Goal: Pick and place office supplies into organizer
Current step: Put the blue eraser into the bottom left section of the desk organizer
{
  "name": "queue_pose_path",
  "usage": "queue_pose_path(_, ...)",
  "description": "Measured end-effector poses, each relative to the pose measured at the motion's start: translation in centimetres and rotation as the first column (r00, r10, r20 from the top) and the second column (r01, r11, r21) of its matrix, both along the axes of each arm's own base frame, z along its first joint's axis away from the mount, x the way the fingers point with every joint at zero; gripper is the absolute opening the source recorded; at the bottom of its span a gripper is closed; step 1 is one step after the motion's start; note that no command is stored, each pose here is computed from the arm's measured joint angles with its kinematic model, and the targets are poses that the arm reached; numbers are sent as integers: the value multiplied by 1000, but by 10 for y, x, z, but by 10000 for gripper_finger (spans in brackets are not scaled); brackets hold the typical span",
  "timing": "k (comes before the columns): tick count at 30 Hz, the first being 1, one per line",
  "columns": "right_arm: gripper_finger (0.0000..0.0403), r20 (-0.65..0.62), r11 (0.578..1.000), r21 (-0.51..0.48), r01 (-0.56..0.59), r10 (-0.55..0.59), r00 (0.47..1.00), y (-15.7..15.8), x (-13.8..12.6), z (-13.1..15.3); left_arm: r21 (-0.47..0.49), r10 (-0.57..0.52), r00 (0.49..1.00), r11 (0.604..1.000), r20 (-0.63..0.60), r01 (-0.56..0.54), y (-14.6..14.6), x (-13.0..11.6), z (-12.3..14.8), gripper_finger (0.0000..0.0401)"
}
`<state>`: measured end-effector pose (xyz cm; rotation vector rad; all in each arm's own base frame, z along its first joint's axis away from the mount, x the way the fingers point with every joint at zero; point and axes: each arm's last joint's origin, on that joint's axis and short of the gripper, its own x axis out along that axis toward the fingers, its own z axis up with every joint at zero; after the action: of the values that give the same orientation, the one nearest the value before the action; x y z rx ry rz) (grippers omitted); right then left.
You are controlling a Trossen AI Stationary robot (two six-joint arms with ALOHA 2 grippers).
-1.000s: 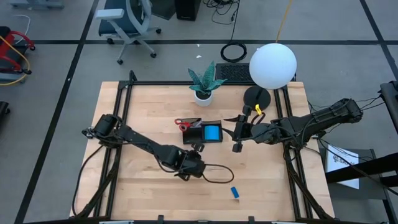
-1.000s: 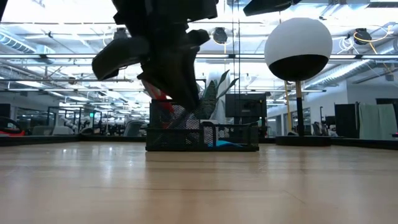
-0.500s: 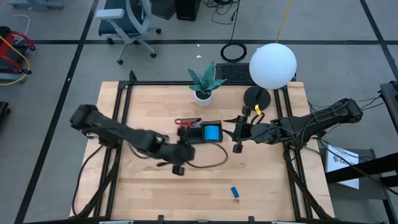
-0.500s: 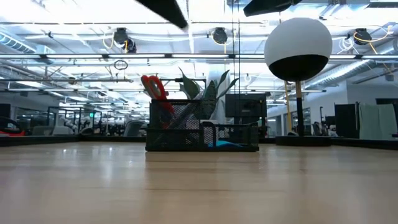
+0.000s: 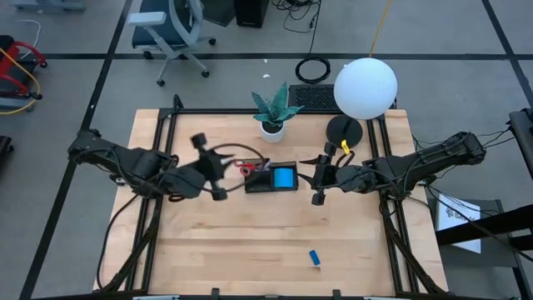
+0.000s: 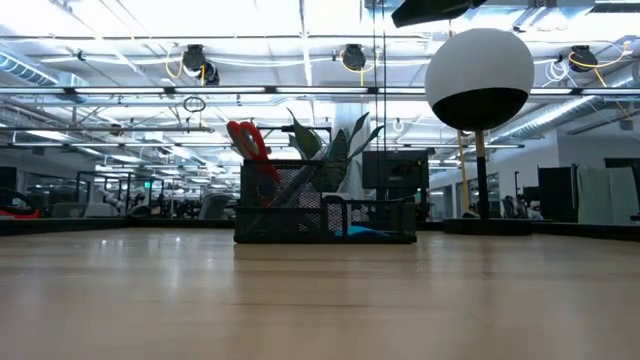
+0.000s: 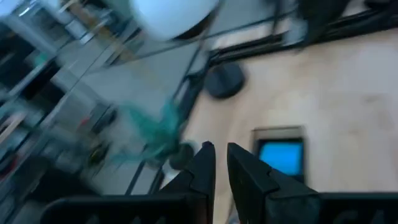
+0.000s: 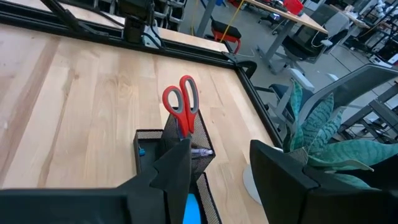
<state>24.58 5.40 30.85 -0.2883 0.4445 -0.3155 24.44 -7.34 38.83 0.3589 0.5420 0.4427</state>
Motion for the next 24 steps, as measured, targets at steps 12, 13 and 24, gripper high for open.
queue_pose_path(12, 155, -49, 984, 146, -103, 111, 993, 7, 6, -12, 87, 336, 940, 940, -53, -331, 12, -18, -36, 51)
queue_pose_path(13, 155, -54, 981, 157, -118, 128, 990, 8, 7, -13, 98, 342, 938, 937, -55, -336, 12, -18, -40, 51)
queue_pose_path(24, 155, -176, 916, 279, -288, 344, 922, 24, 15, -36, 202, 370, 925, 916, -87, -348, 18, -19, -53, 51)
